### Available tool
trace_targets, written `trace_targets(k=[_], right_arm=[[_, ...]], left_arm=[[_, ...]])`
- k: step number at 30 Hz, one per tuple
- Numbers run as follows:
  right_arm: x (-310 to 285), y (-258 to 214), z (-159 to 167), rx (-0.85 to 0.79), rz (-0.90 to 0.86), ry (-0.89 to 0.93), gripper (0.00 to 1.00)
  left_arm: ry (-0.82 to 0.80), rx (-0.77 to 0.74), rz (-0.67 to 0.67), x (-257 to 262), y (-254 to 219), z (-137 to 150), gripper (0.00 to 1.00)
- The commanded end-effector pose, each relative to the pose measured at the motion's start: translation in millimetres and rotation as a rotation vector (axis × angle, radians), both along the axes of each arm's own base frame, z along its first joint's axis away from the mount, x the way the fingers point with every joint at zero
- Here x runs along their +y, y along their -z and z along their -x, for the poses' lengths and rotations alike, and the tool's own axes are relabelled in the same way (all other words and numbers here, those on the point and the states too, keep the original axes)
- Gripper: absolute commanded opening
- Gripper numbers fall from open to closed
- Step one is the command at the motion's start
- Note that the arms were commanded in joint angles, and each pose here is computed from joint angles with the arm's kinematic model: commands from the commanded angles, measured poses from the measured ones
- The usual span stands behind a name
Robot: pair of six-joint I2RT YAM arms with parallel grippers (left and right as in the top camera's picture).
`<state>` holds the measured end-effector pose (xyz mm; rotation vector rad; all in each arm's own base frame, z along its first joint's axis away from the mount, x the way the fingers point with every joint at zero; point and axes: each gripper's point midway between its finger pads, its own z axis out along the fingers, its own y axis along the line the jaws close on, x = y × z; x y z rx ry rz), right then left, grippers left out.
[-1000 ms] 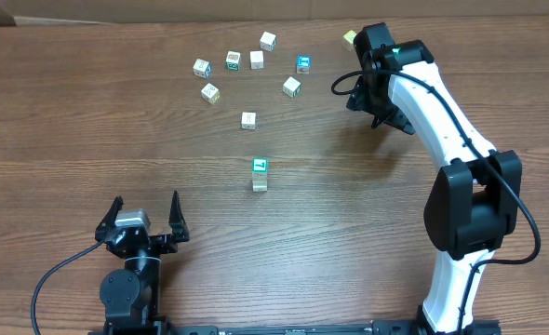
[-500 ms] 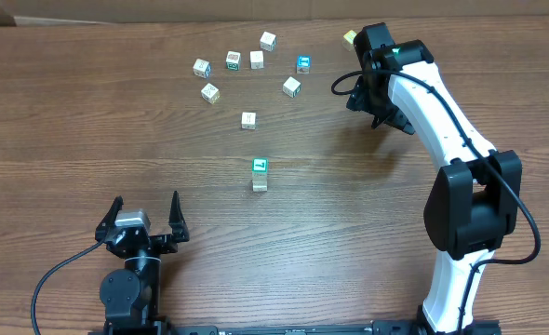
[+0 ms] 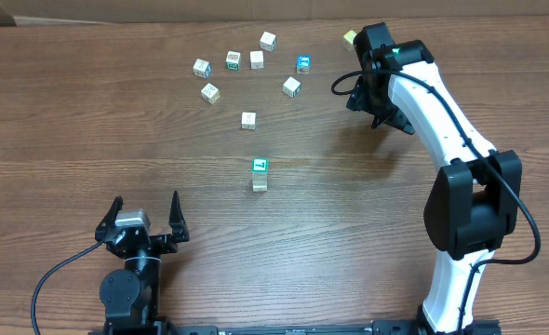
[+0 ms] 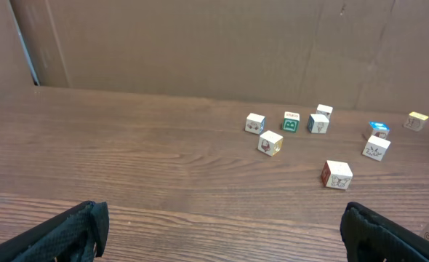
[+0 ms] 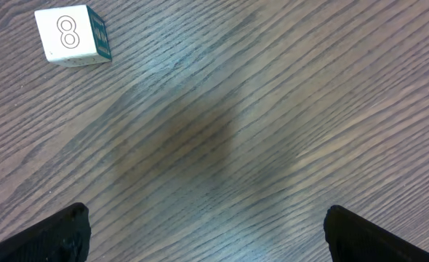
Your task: Form a tower
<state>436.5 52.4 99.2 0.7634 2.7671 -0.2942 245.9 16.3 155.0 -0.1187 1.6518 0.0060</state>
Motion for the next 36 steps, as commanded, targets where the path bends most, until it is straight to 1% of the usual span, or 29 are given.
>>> trace_targets(k=[1,6,9,13,16,20,23,27,30,36], right_arm=[[-4.6,-4.4,0.0,-0.013,0.012,0.01,1.0],[-5.5,-11.0,-0.1,-0.028,0.008,0.012,1.0],[-5.9,-28.6,0.3,-0.068,-0.001,0.013,1.0],[-4.8,-70.5,-4.8,-0.196,-0.031,0.013,1.0],[-6.3,-105.3,1.9,-0.267,-0.039,-0.017,1.0],[-9.8,-140.3,9.4,-0.352,-0.043,-0.03,1.0],[-11.1,-155.6,15.3,-0.39,-0.019,-0.114,1.0],[-14.1,-152.0,27.8,-0.4,0.023,-0.219,1.0],[-15.2,-136.3,36.1,-0.404,0.041,-0.274,1.0],[-5.5,-86.1,46.6,-0.454,0.003,-0.368,1.0]], left_arm=[[0.013,-0.008,-0.022,-2.4,-1.4,0.2,0.99],[0.012,-0.008,-0.022,-2.3,-1.3,0.2,1.0],[0.012,-0.008,-0.022,-2.3,-1.3,0.2,1.0],[0.013,-0.008,-0.022,-2.4,-1.3,0.2,0.99],[0.013,-0.008,-0.022,-2.4,-1.3,0.2,0.99],[0.013,-0.008,-0.022,-2.4,-1.3,0.2,0.99],[0.013,-0.008,-0.022,-2.4,-1.4,0.2,1.0],[0.013,-0.008,-0.022,-2.4,-1.4,0.2,1.0],[0.013,-0.008,-0.022,-2.4,-1.3,0.2,1.0],[0.013,-0.008,-0.022,-2.4,-1.4,0.2,1.0]])
